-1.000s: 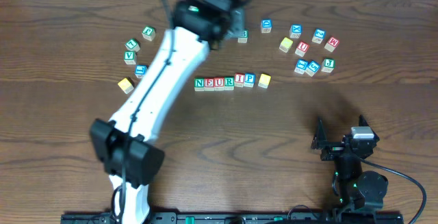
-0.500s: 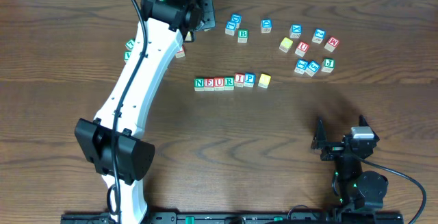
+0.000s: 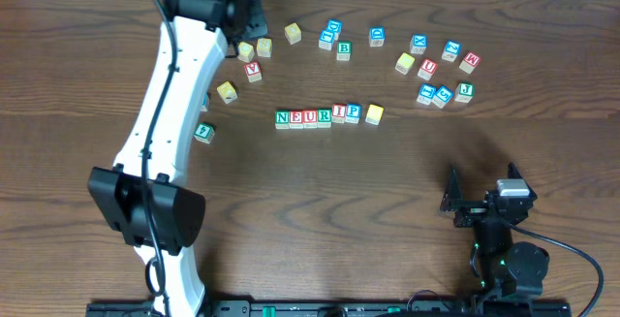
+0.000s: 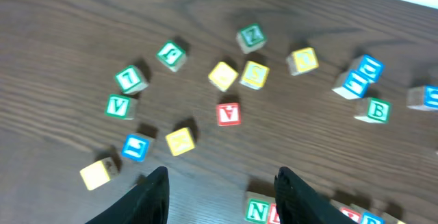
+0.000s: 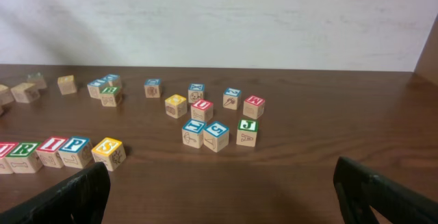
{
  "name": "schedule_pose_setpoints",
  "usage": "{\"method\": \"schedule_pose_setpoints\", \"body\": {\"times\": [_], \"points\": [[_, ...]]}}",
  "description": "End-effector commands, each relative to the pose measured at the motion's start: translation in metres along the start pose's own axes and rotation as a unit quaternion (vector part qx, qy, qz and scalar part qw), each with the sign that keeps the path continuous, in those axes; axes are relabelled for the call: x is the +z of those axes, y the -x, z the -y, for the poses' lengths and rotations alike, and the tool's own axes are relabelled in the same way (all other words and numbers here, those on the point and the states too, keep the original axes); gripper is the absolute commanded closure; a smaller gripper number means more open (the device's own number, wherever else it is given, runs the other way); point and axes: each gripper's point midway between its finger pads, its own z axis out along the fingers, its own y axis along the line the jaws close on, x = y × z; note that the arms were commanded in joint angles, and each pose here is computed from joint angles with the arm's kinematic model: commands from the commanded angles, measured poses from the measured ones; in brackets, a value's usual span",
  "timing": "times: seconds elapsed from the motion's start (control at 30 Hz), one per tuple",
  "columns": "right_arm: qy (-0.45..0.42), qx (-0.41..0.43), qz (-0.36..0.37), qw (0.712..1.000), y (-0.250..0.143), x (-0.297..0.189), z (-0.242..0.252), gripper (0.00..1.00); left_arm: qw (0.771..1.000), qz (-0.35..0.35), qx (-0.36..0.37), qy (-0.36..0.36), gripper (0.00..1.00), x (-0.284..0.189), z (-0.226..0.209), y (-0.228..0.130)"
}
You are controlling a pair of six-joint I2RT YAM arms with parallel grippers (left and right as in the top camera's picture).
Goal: Spell out NEURIPS
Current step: 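Move the right gripper to the right end of the letter row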
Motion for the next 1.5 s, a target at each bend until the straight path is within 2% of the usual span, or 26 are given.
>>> {"method": "schedule_pose_setpoints", "body": {"times": [0.0,0.23,0.37,0.57,0.8,1.0,1.2,1.4,1.47], "points": [[0.000,0.004,0.001,1.000,0.000,0.000,0.001,0.01,1.000,-0.005,-0.011,0.018,0.51,0.004,-0.013,0.000],[-0.011,0.009,0.015,1.000,0.007,0.000,0.004,0.01,0.999,-0.020,-0.019,0.032,0.53,0.006,-0.028,-0.003],[0.123,0.007,0.063,0.990,0.031,-0.007,-0.041,0.01,0.999,-0.017,-0.020,0.032,0.53,0.004,-0.029,-0.002],[0.151,0.040,0.063,0.986,0.062,-0.007,-0.049,0.01,0.999,0.026,-0.025,0.015,0.49,-0.027,-0.032,0.015],[0.217,0.053,-0.025,0.975,0.115,0.025,-0.068,0.01,0.995,0.086,-0.044,-0.003,0.47,-0.080,-0.048,0.032],[0.235,0.093,-0.146,0.956,0.149,0.075,-0.071,0.01,0.994,0.096,-0.047,-0.006,0.43,-0.091,-0.050,0.034],[0.260,0.078,-0.248,0.930,0.147,0.104,-0.075,0.01,0.994,0.095,-0.047,-0.006,0.43,-0.091,-0.050,0.033],[0.260,0.082,-0.284,0.919,0.126,0.127,-0.073,0.01,0.995,0.087,-0.048,0.000,0.42,-0.090,-0.054,0.030],[0.262,0.084,-0.293,0.916,0.119,0.130,-0.073,0.01,0.995,0.087,-0.048,0.000,0.38,-0.090,-0.055,0.030]]}}
